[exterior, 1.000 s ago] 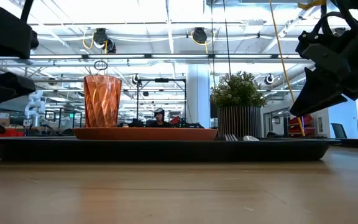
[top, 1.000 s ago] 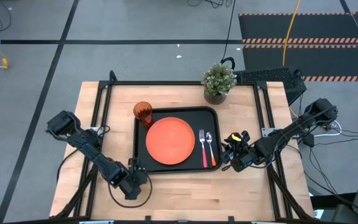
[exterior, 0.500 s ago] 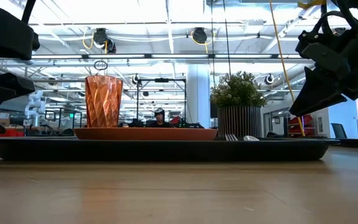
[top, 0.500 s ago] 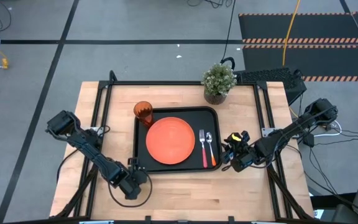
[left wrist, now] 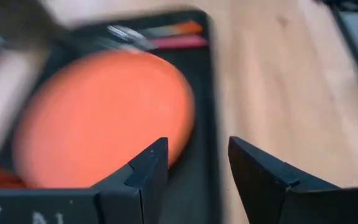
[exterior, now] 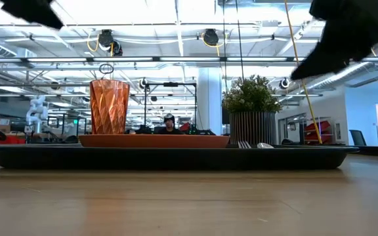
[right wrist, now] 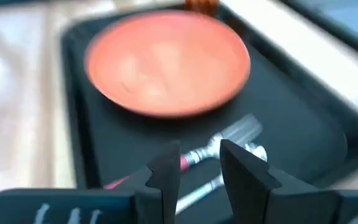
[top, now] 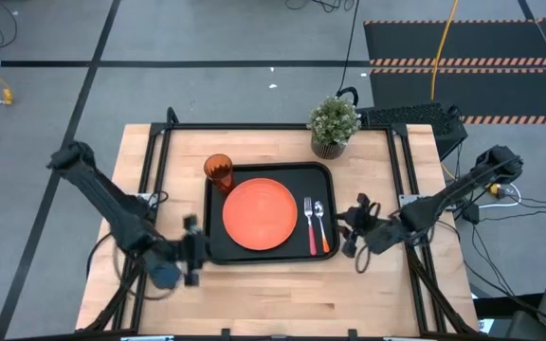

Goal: Pick and place plate/cup/fork/spoon on tray
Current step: Return to Home Position

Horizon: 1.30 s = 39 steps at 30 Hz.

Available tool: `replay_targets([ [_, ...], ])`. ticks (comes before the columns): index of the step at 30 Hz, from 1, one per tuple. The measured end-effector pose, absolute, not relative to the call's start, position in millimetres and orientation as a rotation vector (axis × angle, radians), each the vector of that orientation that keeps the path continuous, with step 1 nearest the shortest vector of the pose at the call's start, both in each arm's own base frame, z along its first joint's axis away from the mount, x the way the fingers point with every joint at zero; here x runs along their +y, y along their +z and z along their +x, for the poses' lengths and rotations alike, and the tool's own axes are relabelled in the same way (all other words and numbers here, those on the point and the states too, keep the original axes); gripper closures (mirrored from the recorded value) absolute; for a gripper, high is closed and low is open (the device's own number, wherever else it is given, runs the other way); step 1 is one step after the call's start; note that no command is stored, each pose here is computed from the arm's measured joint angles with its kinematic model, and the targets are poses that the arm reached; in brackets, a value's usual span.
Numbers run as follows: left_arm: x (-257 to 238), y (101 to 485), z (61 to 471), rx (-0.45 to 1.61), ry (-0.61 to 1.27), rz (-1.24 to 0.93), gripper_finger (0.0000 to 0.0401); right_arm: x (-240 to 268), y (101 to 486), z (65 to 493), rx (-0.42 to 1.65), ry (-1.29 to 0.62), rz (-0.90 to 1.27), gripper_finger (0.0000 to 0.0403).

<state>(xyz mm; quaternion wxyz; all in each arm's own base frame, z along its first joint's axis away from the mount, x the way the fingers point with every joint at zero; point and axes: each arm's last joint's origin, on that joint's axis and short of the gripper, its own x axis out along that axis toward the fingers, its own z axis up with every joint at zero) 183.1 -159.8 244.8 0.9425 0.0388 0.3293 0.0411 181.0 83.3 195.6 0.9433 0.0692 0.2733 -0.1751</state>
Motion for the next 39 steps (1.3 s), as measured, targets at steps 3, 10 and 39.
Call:
replay_targets([
  [3,-142.2,265.5,162.5,0.571,0.190,0.138,0.0229,79.7,213.8,174.9,0.481,-0.300,0.094,0.0296],
  [10,-100.2,269.1,127.5,0.395,0.257,0.176,0.0229,61.4,250.1,147.6,0.304,-0.319,-0.027,0.0296],
  [39,4.0,199.3,143.3,0.056,-0.174,-0.020,0.0229,28.8,182.8,95.1,-0.128,-0.176,0.094,0.0296],
])
